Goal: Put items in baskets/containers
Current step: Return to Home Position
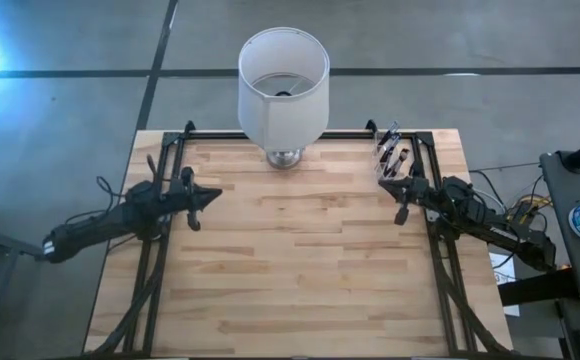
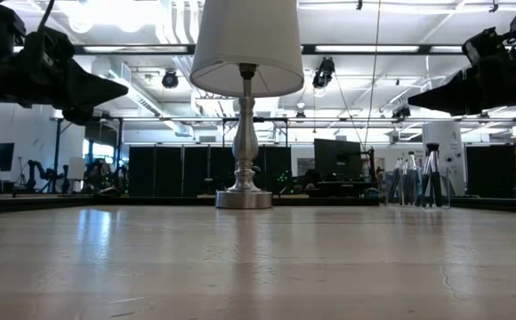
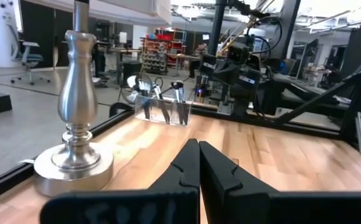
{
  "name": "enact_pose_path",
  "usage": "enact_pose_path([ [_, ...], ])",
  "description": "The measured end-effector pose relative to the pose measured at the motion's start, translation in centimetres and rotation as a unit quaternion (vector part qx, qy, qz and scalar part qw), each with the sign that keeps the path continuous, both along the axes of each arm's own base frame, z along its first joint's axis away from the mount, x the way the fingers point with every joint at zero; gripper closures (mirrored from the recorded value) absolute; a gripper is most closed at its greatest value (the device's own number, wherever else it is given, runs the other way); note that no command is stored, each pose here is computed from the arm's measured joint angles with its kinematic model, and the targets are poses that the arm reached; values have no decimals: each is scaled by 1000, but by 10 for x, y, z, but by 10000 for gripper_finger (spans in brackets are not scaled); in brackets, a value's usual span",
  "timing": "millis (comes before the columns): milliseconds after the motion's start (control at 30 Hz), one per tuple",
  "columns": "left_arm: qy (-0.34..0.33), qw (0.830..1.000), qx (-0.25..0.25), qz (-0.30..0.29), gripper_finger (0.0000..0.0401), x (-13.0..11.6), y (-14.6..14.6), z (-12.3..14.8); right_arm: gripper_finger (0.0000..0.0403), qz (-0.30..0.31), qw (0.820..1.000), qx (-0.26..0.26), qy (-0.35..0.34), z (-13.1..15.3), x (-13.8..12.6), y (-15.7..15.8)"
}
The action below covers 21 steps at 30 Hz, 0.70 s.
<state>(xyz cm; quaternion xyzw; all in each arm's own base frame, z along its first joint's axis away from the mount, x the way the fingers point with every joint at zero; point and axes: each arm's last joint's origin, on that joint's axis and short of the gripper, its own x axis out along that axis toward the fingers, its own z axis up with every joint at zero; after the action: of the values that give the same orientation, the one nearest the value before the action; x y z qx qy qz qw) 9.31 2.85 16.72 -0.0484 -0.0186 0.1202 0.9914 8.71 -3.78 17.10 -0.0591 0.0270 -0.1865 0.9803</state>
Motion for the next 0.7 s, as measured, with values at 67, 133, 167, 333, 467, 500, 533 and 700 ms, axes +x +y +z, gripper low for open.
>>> enact_pose_path([
  [67, -2, 1000, -1, -2, 401, -1, 2, 0, 394, 0, 1000, 3, -2, 0, 0, 0],
  [133, -4, 1000, -5, -5, 401, -1, 4, 0, 394, -1, 1000, 14, -7, 0, 0, 0],
  [167, -5, 1000, -10, 0, 401, -2, 5, 0, 394, -1, 1000, 19, -9, 0, 0, 0],
  [333, 3, 1000, -14, 25, 401, -2, 8, -1, 394, -4, 999, 47, -10, -1, 1, -1],
  [467, 7, 999, -23, 36, 401, -1, 9, -2, 394, -5, 998, 67, -7, -3, 2, -1],
  [500, 7, 999, -23, 36, 401, -1, 9, -2, 394, -5, 998, 66, -4, -3, 2, -1],
  [533, 8, 999, -23, 36, 401, -1, 9, -2, 394, -5, 998, 66, -1, -4, 3, -1],
  [700, 7, 999, -22, 37, 401, -1, 9, -1, 394, -8, 995, 97, -2, -5, 4, -2],
])
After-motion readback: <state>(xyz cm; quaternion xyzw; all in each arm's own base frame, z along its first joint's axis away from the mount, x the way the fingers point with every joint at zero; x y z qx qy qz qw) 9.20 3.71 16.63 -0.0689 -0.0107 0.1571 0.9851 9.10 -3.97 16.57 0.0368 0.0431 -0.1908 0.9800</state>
